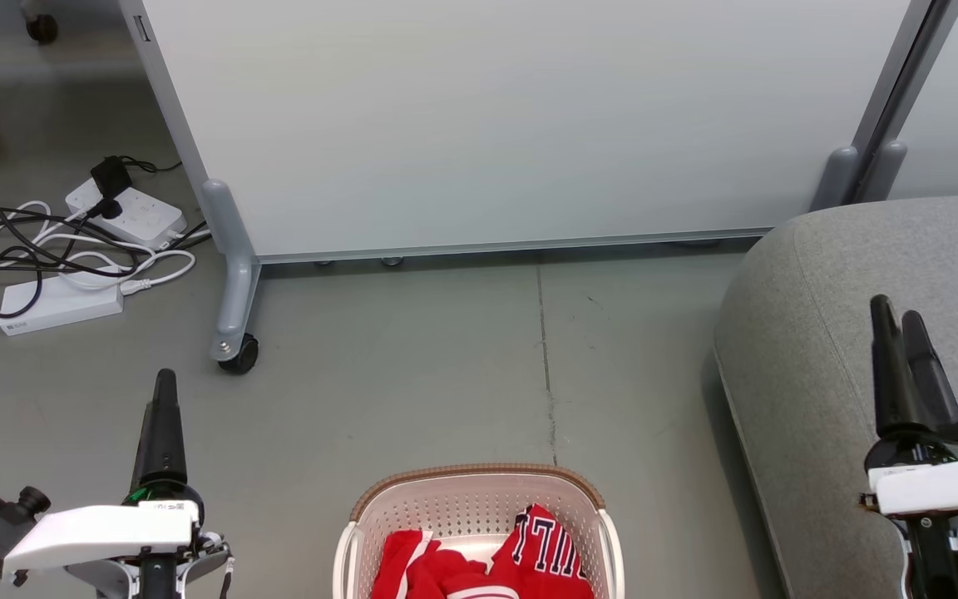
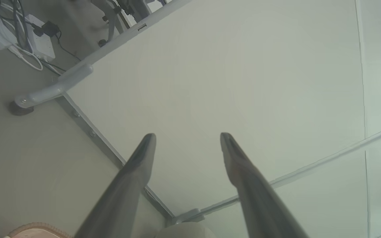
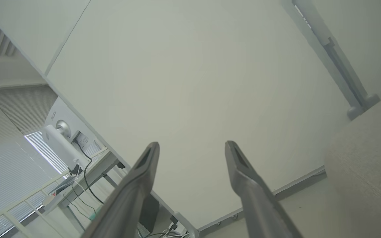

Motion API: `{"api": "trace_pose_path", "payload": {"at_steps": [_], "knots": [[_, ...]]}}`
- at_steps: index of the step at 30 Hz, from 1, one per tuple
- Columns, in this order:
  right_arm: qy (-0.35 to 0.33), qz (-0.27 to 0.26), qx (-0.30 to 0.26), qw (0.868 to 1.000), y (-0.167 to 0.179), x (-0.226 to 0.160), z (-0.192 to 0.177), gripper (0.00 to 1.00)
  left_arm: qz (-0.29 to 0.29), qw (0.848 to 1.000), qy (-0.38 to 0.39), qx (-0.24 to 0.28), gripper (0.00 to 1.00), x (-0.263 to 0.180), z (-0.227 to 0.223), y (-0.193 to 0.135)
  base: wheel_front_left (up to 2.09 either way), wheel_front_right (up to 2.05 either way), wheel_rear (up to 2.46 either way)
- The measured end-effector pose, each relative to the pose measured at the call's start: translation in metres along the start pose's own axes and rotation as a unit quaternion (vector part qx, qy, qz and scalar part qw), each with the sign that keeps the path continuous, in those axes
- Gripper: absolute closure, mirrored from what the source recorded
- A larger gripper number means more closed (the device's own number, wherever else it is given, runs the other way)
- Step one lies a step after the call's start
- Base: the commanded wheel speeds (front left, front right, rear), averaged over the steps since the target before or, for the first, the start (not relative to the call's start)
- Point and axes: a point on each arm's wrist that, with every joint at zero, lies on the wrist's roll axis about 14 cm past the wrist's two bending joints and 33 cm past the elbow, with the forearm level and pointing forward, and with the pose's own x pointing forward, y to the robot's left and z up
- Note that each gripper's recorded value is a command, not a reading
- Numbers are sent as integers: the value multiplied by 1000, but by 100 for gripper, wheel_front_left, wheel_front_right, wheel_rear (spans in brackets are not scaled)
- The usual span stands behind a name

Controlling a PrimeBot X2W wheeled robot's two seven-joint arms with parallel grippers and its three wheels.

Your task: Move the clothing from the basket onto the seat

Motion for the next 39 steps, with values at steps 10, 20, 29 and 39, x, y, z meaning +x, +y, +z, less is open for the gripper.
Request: {"api": "trace_pose_path", "payload": {"at_steps": [10, 20, 29, 39], "knots": [[11, 48, -123, 991, 21, 5, -6, 0, -42, 991, -4, 124, 0, -3, -4, -33, 0, 0, 0], [22, 69, -211, 975, 27, 3, -16, 0, -44, 961, 10, 271, 0, -11, -29, -42, 0, 0, 0], [45, 53, -251, 966, 15, -5, -31, 0, -61, 932, 39, 356, 0, -20, -60, -42, 0, 0, 0], [66, 15, -276, 959, -10, -19, -41, 0, -49, 913, 39, 404, 0, -27, -67, -32, 0, 0, 0]]}}
